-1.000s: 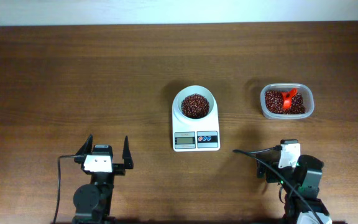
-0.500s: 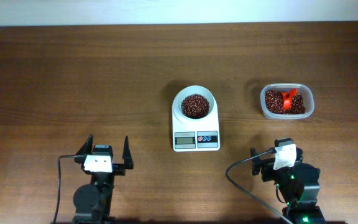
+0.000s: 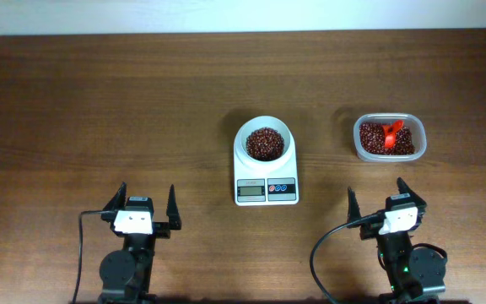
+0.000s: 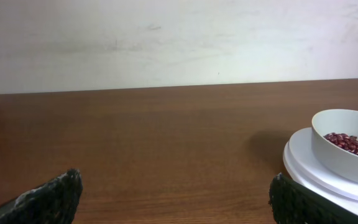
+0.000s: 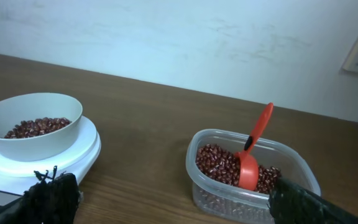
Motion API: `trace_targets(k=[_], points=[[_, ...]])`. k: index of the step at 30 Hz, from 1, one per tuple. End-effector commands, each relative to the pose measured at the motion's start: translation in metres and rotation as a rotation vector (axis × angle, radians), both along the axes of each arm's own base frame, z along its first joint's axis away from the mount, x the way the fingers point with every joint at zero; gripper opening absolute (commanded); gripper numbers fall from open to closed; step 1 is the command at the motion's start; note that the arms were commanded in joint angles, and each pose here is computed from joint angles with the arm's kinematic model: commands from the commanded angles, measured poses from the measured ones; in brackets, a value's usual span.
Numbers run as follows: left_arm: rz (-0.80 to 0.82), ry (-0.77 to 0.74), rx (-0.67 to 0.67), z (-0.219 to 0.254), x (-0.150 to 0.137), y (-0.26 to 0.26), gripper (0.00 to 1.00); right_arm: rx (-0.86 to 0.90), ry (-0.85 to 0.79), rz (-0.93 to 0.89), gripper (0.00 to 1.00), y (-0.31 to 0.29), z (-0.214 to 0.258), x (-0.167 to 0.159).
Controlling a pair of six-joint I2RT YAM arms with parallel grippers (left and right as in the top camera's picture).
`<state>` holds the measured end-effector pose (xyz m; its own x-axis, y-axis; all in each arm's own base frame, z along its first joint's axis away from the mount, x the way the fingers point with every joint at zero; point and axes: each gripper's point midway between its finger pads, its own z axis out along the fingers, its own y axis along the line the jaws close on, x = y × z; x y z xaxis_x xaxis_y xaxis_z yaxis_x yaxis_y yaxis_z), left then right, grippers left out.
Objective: Scoop item into bowl and weigh 50g on scale
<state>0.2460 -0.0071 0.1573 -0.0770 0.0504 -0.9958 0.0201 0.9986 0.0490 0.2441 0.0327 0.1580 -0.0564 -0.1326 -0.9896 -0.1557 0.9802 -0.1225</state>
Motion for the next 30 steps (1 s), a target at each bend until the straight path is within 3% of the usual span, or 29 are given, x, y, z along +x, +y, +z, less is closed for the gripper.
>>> trace_targets(k=[1, 30], points=[[-0.004, 0.001, 0.015, -0.0010, -0.0003, 0.0000, 0.99, -0.035, -0.003, 0.000, 0.99, 0.0000, -0.0023, -0.0003], [-0.004, 0.001, 0.015, -0.0010, -0.0003, 0.0000, 0.99, -0.024, 0.000, -0.002, 0.99, -0.0002, -0.0027, 0.0000]])
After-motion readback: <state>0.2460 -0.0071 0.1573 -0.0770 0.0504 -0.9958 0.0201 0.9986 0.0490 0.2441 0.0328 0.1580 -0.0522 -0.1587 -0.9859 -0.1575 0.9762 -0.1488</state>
